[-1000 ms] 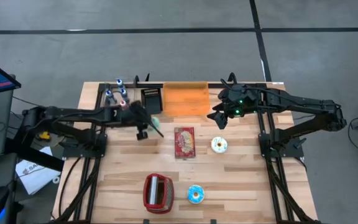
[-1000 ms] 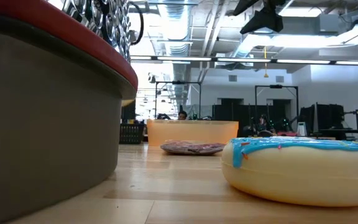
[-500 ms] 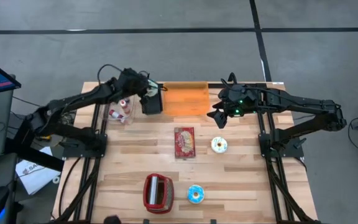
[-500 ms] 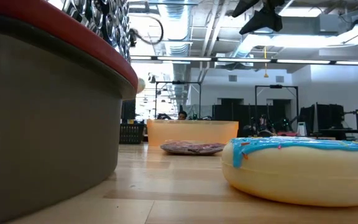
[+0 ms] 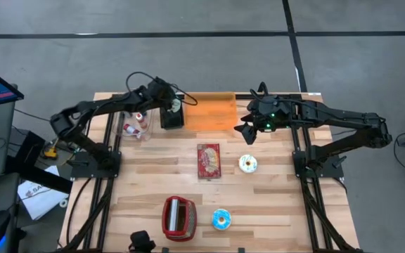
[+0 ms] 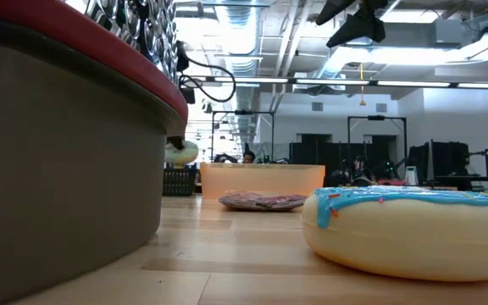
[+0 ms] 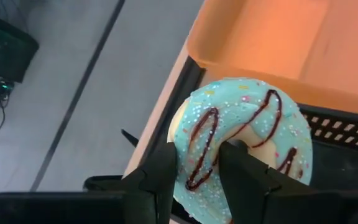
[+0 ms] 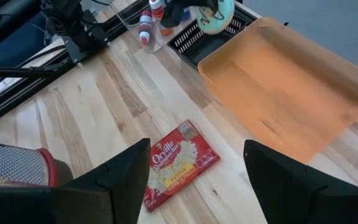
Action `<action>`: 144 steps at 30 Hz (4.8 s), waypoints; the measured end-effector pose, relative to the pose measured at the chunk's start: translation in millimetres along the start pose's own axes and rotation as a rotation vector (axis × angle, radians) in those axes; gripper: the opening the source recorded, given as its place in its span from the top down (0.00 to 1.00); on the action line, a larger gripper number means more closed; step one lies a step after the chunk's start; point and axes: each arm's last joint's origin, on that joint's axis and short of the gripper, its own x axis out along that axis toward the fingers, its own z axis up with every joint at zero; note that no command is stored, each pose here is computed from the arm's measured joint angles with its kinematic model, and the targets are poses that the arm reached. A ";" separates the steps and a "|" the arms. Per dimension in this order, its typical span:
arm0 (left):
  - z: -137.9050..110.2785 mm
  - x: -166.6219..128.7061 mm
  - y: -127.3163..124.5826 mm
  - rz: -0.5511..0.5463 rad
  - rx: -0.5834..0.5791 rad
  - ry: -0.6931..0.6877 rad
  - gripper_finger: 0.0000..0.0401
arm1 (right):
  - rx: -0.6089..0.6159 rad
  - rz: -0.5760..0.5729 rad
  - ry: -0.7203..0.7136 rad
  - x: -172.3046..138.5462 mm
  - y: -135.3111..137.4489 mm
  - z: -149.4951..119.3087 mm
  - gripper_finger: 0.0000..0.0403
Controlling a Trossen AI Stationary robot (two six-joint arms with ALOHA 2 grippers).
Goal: Pick & Place Food Item
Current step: Put the light blue donut into the black bin, then put the white donut into the black bin
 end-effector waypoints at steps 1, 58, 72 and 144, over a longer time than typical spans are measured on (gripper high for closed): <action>-1.3 1.8 -1.2 -0.002 0.002 0.005 0.72 | 0.000 -0.002 -0.001 0.0 -0.1 0.0 0.38; -28.3 40.0 15.4 -0.063 0.056 -0.015 0.57 | 0.030 -0.031 -0.098 -0.5 2.3 6.6 0.38; -23.9 27.2 22.3 0.000 0.043 -0.030 0.57 | 0.029 -0.034 -0.093 -0.5 2.1 6.1 0.38; -5.9 -212.9 -48.0 -0.306 -0.303 -0.608 0.54 | 0.427 -0.516 0.563 120.3 -14.9 -171.6 0.38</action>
